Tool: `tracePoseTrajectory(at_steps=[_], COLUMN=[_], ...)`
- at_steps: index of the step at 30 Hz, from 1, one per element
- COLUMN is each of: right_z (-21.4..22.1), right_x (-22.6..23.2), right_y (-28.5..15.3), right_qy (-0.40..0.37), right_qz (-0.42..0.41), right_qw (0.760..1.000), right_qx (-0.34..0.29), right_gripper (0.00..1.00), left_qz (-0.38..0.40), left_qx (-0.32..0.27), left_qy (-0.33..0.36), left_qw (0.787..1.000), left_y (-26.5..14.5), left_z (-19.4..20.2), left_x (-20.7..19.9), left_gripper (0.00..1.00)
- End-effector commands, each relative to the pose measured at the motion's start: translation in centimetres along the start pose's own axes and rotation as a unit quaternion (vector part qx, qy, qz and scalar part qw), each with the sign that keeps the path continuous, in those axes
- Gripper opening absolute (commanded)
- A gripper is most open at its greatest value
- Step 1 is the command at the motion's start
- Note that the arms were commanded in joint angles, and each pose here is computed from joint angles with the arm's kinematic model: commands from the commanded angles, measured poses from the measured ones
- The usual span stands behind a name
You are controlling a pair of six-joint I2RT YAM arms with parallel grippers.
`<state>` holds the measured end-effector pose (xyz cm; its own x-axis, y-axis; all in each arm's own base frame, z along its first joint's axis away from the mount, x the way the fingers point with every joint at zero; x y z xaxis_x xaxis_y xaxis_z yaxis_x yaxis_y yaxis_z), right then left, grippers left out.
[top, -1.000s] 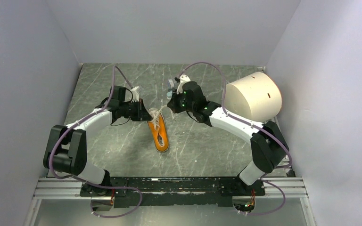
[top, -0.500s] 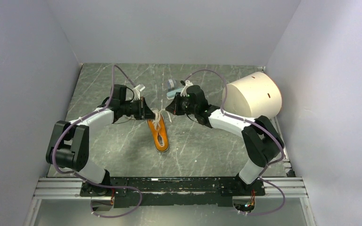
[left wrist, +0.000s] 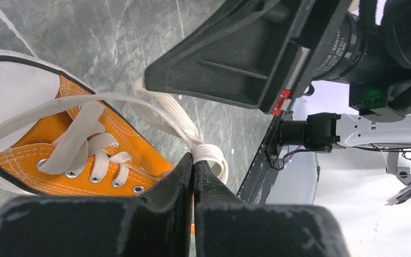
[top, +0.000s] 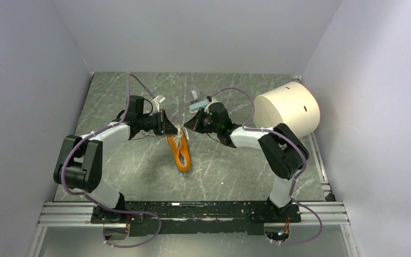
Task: Tie the shoes
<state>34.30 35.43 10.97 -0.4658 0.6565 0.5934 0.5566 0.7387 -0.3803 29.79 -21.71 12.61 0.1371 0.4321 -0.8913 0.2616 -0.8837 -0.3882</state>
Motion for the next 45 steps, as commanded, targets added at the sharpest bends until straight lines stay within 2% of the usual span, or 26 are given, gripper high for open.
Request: tracePoseTrajectory(at_steps=[1,5,8,11,15,18,22,27,30,35,38,45], right_z=[-1.0,-0.8,0.0,0.9,4.1,7.2,8.7,9.7,10.3,11.2,11.8,12.6], right_x=[-0.7,-0.4,-1.6,-3.3,-5.2,-5.2,-5.2,-6.7,-6.6,-5.0,-4.8,-5.9], right_y=[1.2,2.2,1.4,-1.3,-6.1,-8.8,-10.5,-10.8,-10.8,-10.8,-10.1,-8.4], right_qy=[0.042,0.049,-0.002,-0.073,-0.143,-0.168,-0.221,-0.249,-0.258,-0.287,-0.315,-0.359], right_qz=[0.007,0.001,0.052,0.109,0.157,0.130,0.112,0.130,0.119,0.085,0.085,0.127], right_qw=[0.998,0.998,0.999,0.989,0.964,0.955,0.945,0.924,0.916,0.911,0.900,0.874], right_qx=[-0.037,-0.025,0.012,0.063,0.160,0.206,0.214,0.260,0.283,0.284,0.290,0.302], right_gripper=[0.00,0.00,0.00,0.00,0.00,0.00,0.01,0.29,0.41,0.48,0.51,0.50], left_qz=[0.010,0.001,-0.004,-0.007,-0.011,-0.019,-0.023,-0.024,-0.024,-0.025,-0.028,-0.016], left_qx=[0.004,0.007,0.005,0.005,0.004,0.002,-0.007,-0.004,-0.006,-0.002,0.000,-0.004], left_qy=[0.016,0.011,0.009,0.009,0.012,0.009,0.004,0.006,0.016,0.012,0.011,0.001], left_qw=[1.000,1.000,1.000,1.000,1.000,1.000,1.000,1.000,1.000,1.000,1.000,1.000], left_y=[0.1,0.1,0.2,0.3,0.4,0.5,0.5,0.4,0.4,0.4,0.3,0.5], left_z=[-0.2,0.2,0.3,0.1,-0.2,-0.4,-0.4,-0.2,-0.6,-0.5,-0.3,-0.1], left_x=[-0.5,0.0,0.4,0.6,0.7,1.1,1.2,1.2,1.0,0.8,1.0,0.6], left_gripper=[0.05,0.05,0.05,0.05,0.05,0.05,0.05,0.05,0.05,0.05,0.05,0.05])
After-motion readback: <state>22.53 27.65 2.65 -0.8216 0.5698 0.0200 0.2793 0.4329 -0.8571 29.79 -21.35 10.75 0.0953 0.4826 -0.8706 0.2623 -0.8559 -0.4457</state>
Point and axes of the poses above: each gripper's point midway between its finger pads, its own y axis out along the fingers, its own x axis along the line the jaws close on, z = x × y, the point moved 1 cm from there along -y, back along the fingers, and after that the axes turned 15 degrees about -y, right-handed, at the moved point
